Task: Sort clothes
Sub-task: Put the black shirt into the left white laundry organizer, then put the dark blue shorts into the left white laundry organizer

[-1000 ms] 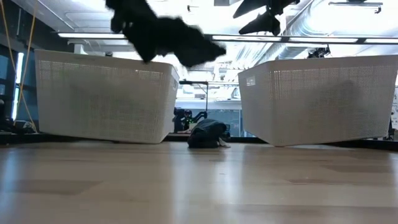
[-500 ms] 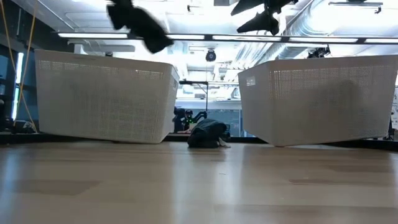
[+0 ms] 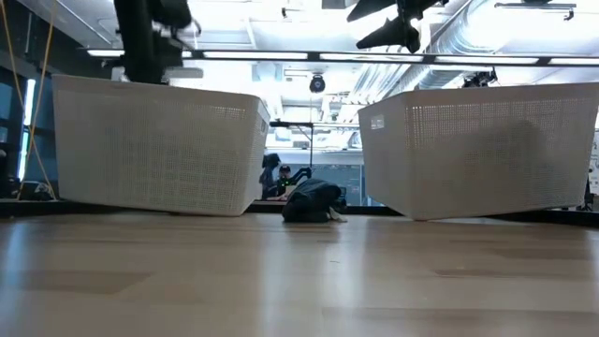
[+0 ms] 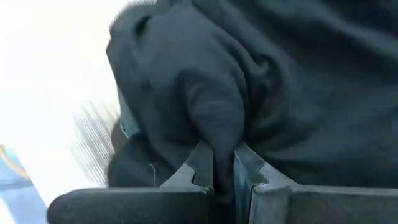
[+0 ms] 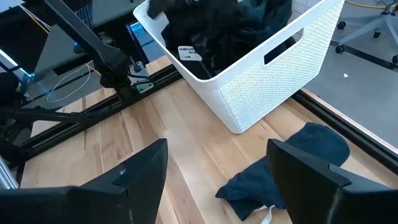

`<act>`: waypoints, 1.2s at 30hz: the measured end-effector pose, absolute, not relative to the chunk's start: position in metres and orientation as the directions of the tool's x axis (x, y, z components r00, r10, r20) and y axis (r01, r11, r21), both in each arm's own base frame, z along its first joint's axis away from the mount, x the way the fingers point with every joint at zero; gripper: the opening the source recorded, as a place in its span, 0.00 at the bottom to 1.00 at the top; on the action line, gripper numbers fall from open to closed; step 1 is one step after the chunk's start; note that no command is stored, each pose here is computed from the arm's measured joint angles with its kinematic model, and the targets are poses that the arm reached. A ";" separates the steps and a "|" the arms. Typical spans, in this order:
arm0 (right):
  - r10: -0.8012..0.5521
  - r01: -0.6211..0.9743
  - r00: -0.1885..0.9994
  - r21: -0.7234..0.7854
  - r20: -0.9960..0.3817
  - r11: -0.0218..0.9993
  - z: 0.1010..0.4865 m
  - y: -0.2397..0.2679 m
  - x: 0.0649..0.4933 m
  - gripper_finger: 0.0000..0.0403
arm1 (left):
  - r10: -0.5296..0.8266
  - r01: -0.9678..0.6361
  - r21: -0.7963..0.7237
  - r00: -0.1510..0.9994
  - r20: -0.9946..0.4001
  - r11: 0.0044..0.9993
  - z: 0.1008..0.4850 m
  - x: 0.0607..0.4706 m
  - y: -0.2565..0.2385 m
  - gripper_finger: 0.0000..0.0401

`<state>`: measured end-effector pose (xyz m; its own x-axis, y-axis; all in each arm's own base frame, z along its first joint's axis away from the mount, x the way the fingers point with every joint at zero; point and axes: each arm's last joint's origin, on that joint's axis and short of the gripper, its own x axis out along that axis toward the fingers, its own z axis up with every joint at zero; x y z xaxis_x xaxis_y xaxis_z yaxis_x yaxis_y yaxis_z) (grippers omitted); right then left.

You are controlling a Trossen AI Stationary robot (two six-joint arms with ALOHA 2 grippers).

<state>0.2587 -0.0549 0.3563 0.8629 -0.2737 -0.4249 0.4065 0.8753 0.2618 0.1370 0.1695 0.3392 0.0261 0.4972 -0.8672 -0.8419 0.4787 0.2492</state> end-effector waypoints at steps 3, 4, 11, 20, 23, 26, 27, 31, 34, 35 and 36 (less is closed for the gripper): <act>-0.272 0.406 0.863 0.264 -0.425 0.875 0.356 -0.054 0.259 0.65 | 0.437 -0.856 0.259 -0.044 -0.898 0.448 0.316 0.129 0.180 0.01; -0.272 0.406 0.863 0.266 -0.425 0.874 0.356 -0.054 0.259 0.65 | 0.425 -0.856 0.267 -0.061 -0.903 0.443 0.310 0.127 0.183 0.01; -0.271 0.416 0.864 0.296 -0.425 0.860 0.356 -0.054 0.259 0.65 | 0.450 -0.875 0.271 -0.070 -0.890 0.400 0.306 0.129 0.190 0.10; -0.271 0.415 0.864 0.294 -0.424 0.861 0.356 -0.054 0.259 0.65 | 0.453 -0.907 0.207 -0.020 -0.891 0.367 0.328 0.127 0.190 0.43; -0.272 0.415 0.864 0.293 -0.424 0.862 0.356 -0.054 0.259 0.65 | 0.467 -0.915 0.170 0.023 -0.884 0.366 0.345 0.126 0.189 0.51; -0.272 0.414 0.864 0.291 -0.424 0.863 0.356 -0.054 0.259 0.65 | 0.490 -0.923 0.148 0.050 -0.871 0.356 0.364 0.125 0.187 0.54; -0.272 0.414 0.864 0.291 -0.423 0.863 0.356 -0.054 0.259 0.65 | 0.498 -0.927 0.139 0.059 -0.865 0.349 0.371 0.124 0.185 0.54; -0.272 0.416 0.863 0.293 -0.426 0.861 0.356 -0.054 0.260 0.65 | 0.538 -0.925 0.107 0.116 -0.835 0.364 0.398 0.121 0.180 0.54; -0.271 0.418 0.860 0.292 -0.433 0.860 0.354 -0.055 0.262 0.65 | 0.569 -0.887 0.102 0.197 -0.798 0.450 0.414 0.122 0.174 0.53; -0.271 0.421 0.858 0.295 -0.437 0.858 0.353 -0.055 0.263 0.65 | 0.577 -0.869 0.097 0.236 -0.782 0.486 0.417 0.124 0.171 0.53; -0.270 0.423 0.855 0.295 -0.442 0.857 0.351 -0.055 0.264 0.65 | 0.579 -0.844 0.088 0.282 -0.765 0.528 0.421 0.126 0.166 0.52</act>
